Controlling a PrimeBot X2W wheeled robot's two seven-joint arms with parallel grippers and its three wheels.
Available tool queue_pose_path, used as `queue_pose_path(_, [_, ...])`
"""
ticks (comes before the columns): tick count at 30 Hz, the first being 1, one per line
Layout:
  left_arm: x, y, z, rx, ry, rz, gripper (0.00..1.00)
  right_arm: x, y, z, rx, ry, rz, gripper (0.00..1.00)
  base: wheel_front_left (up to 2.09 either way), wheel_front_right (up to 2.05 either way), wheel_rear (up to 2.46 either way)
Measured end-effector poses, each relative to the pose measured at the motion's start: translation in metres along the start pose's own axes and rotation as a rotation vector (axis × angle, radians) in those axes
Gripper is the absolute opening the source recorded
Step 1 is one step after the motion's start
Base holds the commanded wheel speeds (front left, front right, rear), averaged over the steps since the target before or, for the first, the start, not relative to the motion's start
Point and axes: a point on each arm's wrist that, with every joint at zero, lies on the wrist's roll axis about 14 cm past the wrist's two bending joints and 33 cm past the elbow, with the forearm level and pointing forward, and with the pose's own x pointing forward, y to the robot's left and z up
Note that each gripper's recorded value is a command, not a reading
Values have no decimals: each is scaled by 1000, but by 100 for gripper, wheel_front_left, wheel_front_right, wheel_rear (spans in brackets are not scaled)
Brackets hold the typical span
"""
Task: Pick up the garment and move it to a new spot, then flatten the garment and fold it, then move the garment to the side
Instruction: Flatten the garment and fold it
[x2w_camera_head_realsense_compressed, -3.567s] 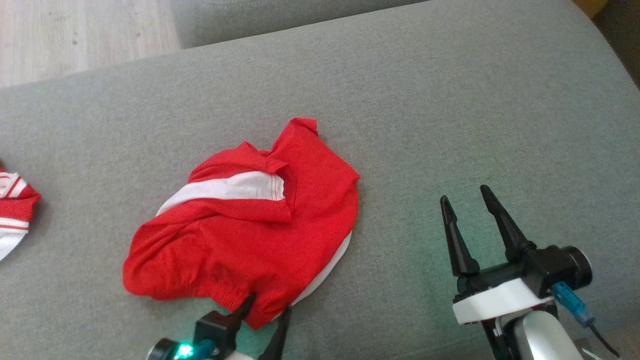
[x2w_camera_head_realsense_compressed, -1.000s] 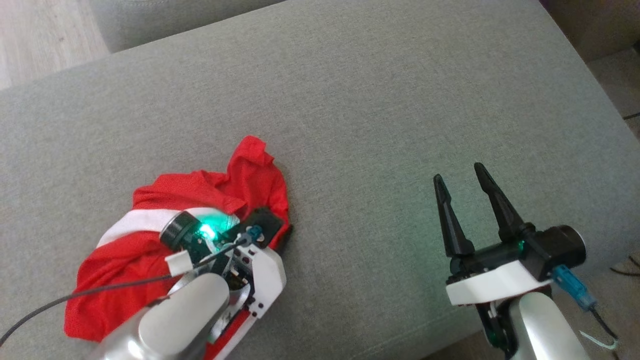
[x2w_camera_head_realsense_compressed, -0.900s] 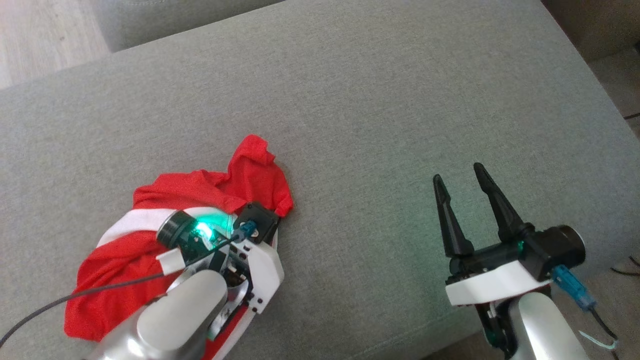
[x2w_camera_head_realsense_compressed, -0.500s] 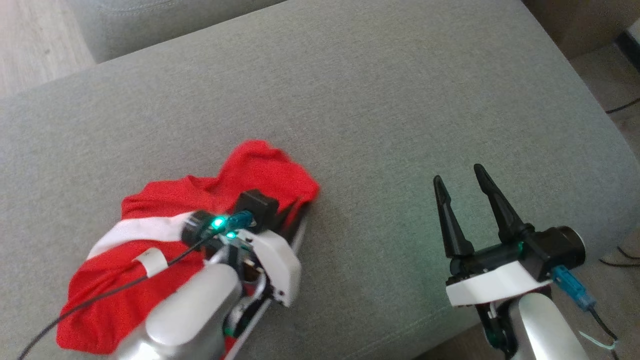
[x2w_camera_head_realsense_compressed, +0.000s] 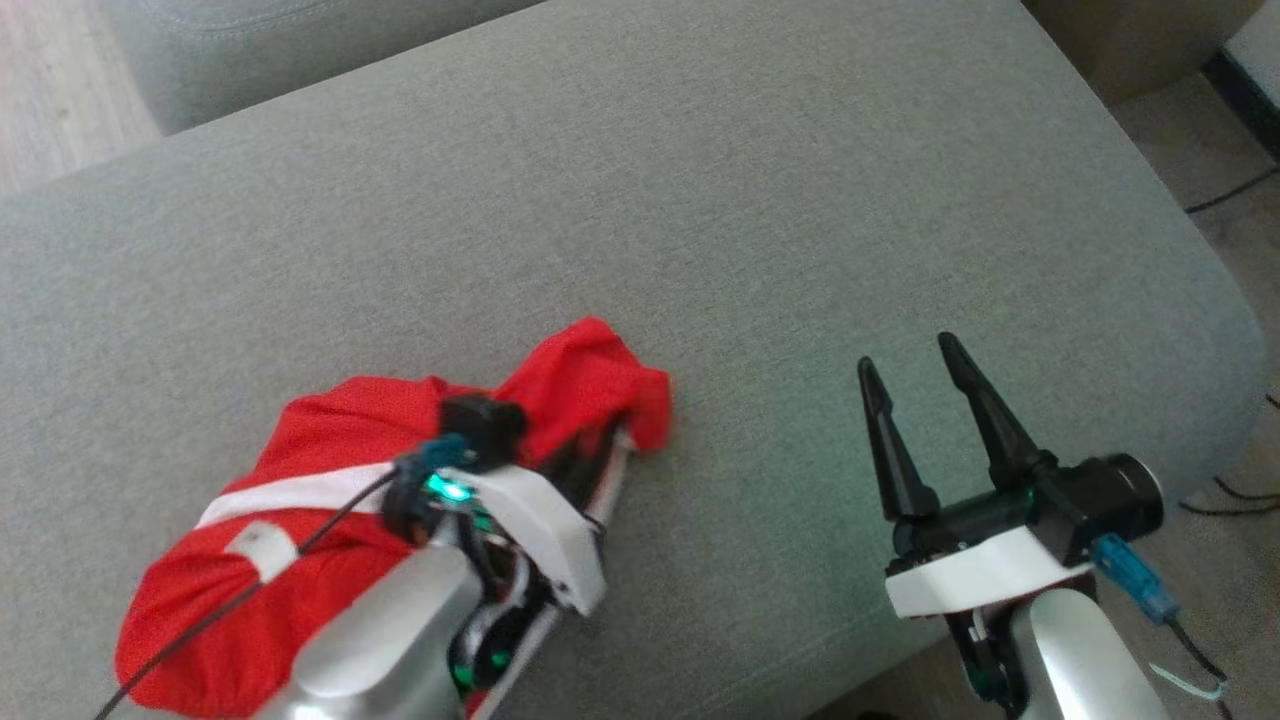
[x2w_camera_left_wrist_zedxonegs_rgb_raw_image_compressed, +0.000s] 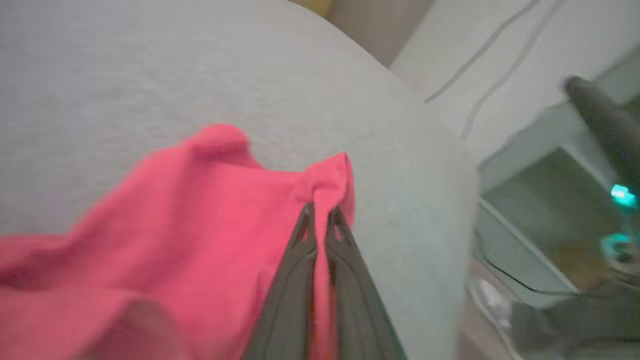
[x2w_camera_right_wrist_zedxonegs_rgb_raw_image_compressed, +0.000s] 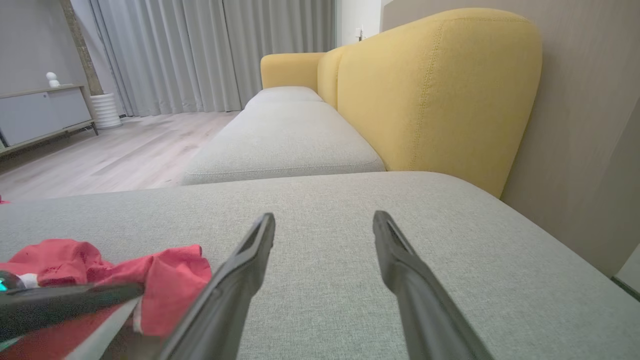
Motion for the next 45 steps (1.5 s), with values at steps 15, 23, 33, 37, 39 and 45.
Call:
queue_pose_path(15, [-6,58,4,-2,-55,226,100,1,-2,-1,-7,4,-4,100,0,0,0])
queue_pose_path(23, [-5,50,8,165,-48,195,100,2,0,-1,-5,2,4,100,0,0,0])
queue_pose_path(33, [16,21,27,555,15,76,100,-2,-3,0,0,1,-11,100,0,0,0])
queue_pose_path(37, [20,12,17,700,96,8,100,-4,-5,-1,1,4,-18,100,0,0,0])
queue_pose_path(39, [20,9,10,775,143,-33,100,-5,-6,-1,12,3,-25,100,0,0,0])
queue_pose_path(45, [14,0,13,910,192,-95,100,-6,-9,-1,15,3,-32,100,0,0,0])
